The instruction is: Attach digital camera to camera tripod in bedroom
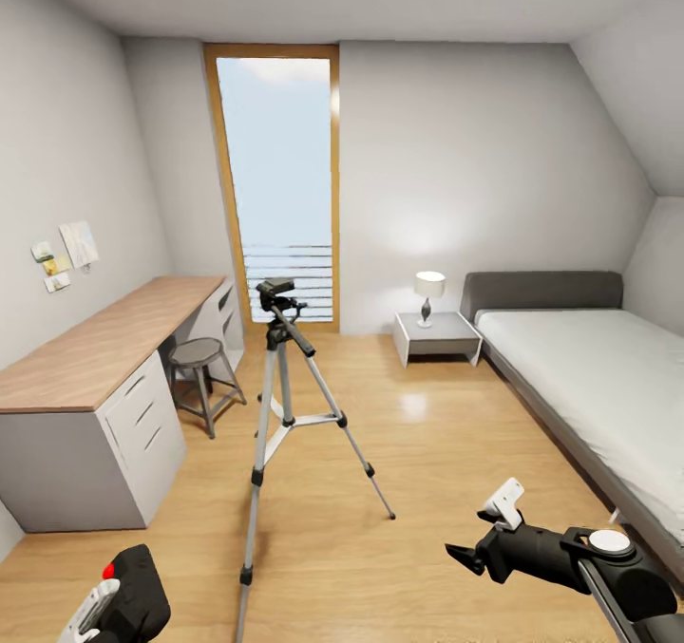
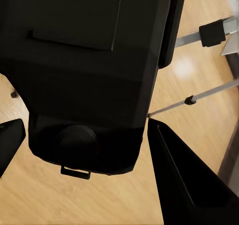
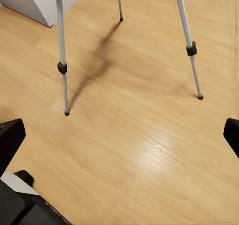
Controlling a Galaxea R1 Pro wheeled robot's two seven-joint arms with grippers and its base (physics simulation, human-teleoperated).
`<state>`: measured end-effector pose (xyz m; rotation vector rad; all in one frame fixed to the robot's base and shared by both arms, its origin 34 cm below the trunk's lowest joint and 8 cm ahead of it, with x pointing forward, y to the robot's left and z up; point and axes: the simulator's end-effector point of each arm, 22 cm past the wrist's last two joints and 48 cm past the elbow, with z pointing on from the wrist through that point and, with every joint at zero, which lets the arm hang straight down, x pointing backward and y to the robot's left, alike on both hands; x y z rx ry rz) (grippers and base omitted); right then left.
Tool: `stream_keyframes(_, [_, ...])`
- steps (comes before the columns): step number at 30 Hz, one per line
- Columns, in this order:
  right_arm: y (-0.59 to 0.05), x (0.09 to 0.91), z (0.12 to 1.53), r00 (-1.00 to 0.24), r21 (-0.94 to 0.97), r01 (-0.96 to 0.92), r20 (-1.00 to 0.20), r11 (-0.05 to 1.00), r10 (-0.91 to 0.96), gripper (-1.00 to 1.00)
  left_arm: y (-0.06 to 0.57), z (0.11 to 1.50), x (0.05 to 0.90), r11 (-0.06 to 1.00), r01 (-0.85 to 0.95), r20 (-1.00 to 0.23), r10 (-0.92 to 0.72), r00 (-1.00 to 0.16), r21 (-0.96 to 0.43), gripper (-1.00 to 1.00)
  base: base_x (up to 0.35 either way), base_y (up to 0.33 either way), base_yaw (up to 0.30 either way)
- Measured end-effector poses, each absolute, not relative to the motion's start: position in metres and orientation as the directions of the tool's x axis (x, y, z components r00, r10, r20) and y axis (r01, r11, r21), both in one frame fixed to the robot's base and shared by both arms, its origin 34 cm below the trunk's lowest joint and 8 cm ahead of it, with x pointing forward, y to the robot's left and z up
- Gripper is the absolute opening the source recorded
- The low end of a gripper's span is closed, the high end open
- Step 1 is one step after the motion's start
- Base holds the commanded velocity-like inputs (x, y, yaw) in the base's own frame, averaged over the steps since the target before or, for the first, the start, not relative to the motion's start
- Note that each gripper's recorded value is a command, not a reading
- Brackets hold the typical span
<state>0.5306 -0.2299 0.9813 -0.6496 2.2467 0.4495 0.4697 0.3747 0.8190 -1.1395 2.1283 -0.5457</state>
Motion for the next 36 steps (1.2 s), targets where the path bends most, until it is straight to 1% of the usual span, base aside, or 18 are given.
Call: stream_keyframes(36, [-0.2328, 0.5318, 0.9891, -0.584, 0.104, -0.569, -0.749, 0.816, -0.312, 1.00, 0.3738, 0.8268, 0.4736, 0.535, -0.555, -0.359, -0.843, -0.402, -0.637, -1.00, 0.000, 0.325, -0.257])
